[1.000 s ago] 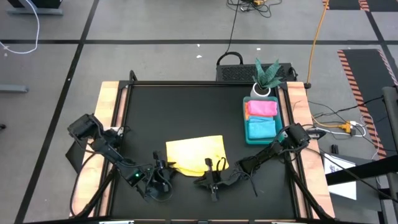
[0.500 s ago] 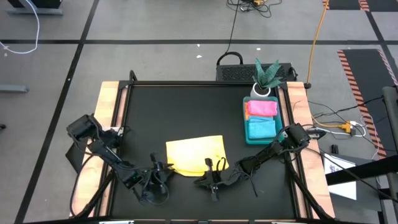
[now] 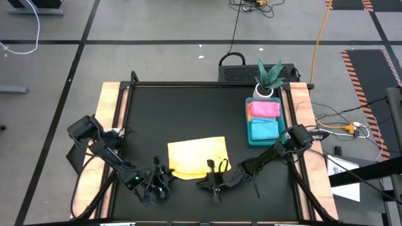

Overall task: Fold microfiber towels
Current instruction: Fold the yellow microfiber cloth

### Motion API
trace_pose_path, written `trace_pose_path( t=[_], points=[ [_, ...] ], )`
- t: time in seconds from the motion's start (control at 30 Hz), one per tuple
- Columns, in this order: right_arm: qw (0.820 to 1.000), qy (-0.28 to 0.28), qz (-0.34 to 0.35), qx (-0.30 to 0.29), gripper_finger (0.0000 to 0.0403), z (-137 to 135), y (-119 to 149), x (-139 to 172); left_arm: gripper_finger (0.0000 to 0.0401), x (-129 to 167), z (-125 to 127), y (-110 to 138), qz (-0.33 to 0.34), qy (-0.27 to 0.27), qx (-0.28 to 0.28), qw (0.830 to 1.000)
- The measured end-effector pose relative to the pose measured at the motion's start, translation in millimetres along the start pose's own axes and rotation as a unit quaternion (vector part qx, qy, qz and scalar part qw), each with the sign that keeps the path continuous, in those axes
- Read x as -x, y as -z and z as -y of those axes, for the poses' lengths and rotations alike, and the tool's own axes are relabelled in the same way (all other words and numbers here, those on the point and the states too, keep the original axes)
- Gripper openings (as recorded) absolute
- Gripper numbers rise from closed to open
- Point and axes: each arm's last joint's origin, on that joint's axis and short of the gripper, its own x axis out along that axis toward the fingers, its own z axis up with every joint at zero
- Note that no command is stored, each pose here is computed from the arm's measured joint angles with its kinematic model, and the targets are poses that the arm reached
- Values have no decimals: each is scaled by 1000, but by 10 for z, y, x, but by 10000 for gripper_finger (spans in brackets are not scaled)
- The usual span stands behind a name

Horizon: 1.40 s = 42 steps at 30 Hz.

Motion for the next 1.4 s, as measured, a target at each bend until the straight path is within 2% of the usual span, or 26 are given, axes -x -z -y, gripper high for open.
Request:
trace_pose_path(
  t=[0.3, 0.47, 0.9, 1.0, 1.17, 1.3, 1.4],
  points=[
    [1000, 0, 0, 0, 11, 0, 0, 0, 113, 36, 23, 6, 13, -12, -4, 1000],
    [1000, 0, 0, 0, 11, 0, 0, 0, 113, 105, 58, 14, 42, -41, 5, 998],
    [1000, 0, 0, 0, 11, 0, 0, 0, 111, 111, 63, 17, 42, -38, 15, 998],
    [1000, 0, 0, 0, 11, 0, 0, 0, 88, 96, 59, 13, 35, -29, 17, 999],
    [1000, 0, 0, 0, 11, 0, 0, 0, 14, 98, 75, -3, 37, -16, 5, 999],
    [1000, 0, 0, 0, 11, 0, 0, 0, 12, 97, 90, -2, 28, 7, 1, 1000],
    [1000, 0, 0, 0, 11, 1, 0, 0, 9, 98, 120, 13, 3, 59, -6, 998]
  ],
)
